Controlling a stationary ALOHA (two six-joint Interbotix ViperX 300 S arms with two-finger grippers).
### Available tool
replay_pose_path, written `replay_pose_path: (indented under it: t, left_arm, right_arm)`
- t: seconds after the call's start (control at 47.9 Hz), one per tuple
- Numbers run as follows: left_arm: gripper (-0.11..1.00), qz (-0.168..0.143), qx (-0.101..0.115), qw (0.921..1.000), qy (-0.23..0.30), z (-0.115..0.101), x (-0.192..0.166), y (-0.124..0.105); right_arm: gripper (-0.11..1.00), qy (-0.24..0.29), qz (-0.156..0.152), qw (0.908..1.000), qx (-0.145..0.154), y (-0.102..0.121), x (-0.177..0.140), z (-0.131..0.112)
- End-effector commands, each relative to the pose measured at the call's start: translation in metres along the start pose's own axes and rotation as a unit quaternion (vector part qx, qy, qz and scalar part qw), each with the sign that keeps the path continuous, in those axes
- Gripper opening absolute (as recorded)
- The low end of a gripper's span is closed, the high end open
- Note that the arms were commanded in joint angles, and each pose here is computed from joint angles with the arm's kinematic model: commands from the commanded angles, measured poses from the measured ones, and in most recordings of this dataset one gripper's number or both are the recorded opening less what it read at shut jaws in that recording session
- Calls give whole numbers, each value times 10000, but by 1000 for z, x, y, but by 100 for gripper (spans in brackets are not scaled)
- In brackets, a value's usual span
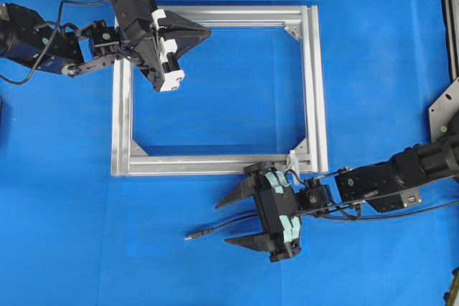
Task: Insert the wire through the string loop located on the right side.
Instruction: 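Close the right gripper on the cable just behind the USB plug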
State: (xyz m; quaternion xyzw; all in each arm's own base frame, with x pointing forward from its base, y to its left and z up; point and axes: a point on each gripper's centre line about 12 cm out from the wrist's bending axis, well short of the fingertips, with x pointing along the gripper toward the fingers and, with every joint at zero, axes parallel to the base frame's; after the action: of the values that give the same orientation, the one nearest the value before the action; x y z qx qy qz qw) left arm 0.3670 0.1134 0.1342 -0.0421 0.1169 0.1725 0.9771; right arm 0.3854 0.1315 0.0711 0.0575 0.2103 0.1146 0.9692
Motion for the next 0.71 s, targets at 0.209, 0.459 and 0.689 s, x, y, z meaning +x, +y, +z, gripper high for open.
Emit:
replay_pose_path:
  t: [0.209, 0.459, 0.689]
  left_arm:
    - [0, -22, -9, 9997, -237, 16, -1, -1]
    - [0, -22, -9, 9997, -229, 16, -1, -1]
    - [0, -23, -9, 9997, -237, 16, -1, -1]
  right_arm:
    - [-1, 58, 20, 10000, -28, 3, 3, 7]
    - [-3, 20, 26, 10000, -27, 3, 3, 8]
    - [-3, -70, 46, 10000, -11, 5, -3, 17]
